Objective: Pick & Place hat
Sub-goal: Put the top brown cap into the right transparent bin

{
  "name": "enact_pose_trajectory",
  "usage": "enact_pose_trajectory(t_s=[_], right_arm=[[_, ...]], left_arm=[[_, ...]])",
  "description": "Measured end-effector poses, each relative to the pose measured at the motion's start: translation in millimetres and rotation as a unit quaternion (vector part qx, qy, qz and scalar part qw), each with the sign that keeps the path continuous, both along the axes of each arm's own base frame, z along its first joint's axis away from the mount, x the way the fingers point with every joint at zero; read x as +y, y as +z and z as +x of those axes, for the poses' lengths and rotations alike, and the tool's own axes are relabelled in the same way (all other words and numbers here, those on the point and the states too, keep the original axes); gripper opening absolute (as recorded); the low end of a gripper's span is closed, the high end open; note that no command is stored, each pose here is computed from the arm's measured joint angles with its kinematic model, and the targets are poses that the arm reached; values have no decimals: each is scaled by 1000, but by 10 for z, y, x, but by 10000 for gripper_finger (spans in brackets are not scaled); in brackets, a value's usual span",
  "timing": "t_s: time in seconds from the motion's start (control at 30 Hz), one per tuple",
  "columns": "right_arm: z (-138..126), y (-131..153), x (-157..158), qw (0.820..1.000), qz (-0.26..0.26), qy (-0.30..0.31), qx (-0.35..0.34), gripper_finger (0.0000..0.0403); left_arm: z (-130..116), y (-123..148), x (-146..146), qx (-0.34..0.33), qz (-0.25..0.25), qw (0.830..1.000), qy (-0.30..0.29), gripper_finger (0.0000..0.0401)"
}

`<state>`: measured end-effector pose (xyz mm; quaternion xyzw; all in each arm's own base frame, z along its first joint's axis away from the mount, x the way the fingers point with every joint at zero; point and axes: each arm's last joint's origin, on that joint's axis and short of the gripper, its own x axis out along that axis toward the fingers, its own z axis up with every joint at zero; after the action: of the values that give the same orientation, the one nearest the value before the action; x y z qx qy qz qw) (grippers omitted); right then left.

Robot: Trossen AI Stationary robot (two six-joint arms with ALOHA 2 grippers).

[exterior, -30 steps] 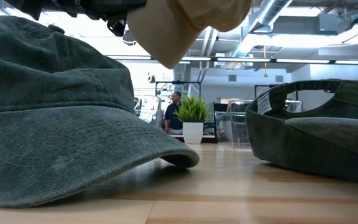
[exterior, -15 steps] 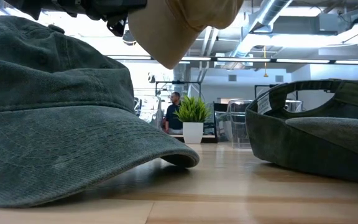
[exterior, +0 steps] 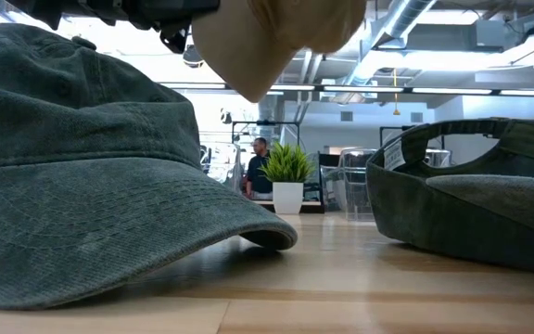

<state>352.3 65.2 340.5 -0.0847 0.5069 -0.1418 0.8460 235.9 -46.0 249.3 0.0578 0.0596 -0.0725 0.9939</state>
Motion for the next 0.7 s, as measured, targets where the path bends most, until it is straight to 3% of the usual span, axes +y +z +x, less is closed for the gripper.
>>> enact_pose_trajectory(t_s=[0.27,0.57,0.7], right_arm=[[-3,-29,94,993,63,90,33,0],[-319,336,268,975,140,174,-11,0],[-460,473,288,970,149,188,-28,0]], left_arm=[[-1,-7,-2,3,1,1000,-3,17],[-1,-7,-2,3,1,1000,-2,17],[-1,-7,-2,3,1,1000,-2,17]])
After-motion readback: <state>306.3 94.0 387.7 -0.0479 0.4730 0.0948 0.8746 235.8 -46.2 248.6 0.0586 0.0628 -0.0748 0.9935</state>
